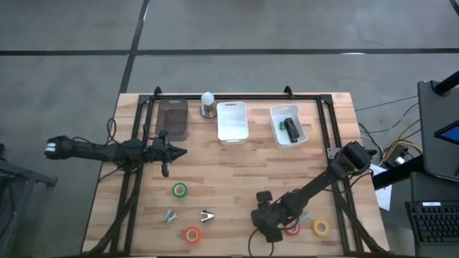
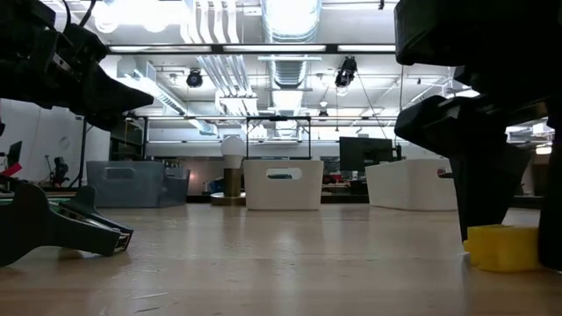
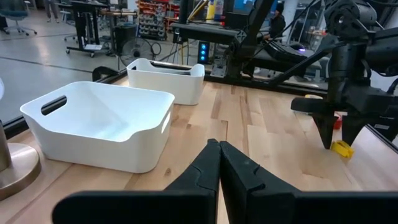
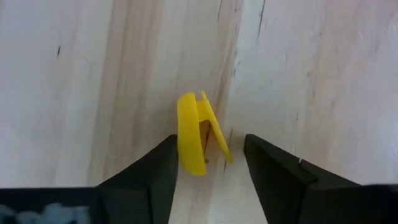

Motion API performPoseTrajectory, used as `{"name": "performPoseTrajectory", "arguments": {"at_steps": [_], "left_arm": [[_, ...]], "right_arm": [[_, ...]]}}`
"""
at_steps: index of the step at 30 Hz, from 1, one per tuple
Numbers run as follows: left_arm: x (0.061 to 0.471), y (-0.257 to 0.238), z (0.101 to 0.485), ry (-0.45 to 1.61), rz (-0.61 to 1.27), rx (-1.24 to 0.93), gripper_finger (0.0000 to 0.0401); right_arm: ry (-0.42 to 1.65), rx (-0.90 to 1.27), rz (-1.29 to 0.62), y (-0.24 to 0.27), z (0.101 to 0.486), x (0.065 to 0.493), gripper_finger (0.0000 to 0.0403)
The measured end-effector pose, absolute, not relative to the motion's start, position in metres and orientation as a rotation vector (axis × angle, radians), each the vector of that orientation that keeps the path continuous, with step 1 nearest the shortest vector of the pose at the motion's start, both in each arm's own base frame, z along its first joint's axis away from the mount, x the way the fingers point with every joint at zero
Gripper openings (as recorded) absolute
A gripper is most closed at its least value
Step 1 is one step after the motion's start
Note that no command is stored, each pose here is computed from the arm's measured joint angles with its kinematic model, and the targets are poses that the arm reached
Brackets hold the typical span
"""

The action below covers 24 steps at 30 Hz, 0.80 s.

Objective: Pick and place Stapler, Stapler remover, tape
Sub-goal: Put the yellow stapler into the right white bin

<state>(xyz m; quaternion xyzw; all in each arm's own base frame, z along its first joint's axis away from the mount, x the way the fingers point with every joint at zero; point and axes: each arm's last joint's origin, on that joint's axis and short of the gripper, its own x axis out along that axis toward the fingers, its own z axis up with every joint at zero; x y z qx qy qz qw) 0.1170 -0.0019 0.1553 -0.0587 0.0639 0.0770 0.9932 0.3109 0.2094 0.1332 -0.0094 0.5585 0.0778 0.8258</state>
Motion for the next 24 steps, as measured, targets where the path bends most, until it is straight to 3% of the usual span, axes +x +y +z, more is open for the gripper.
{"name": "performPoseTrajectory", "arguments": {"at_steps": [24], "left_arm": [[0.1170, -0.0019, 0.1553, 0.129, 0.154, -0.118, 0.0012]], "right_arm": [[1.155, -0.043, 0.185, 0.2009, 0.1423, 0.3169, 0.0080]]}}
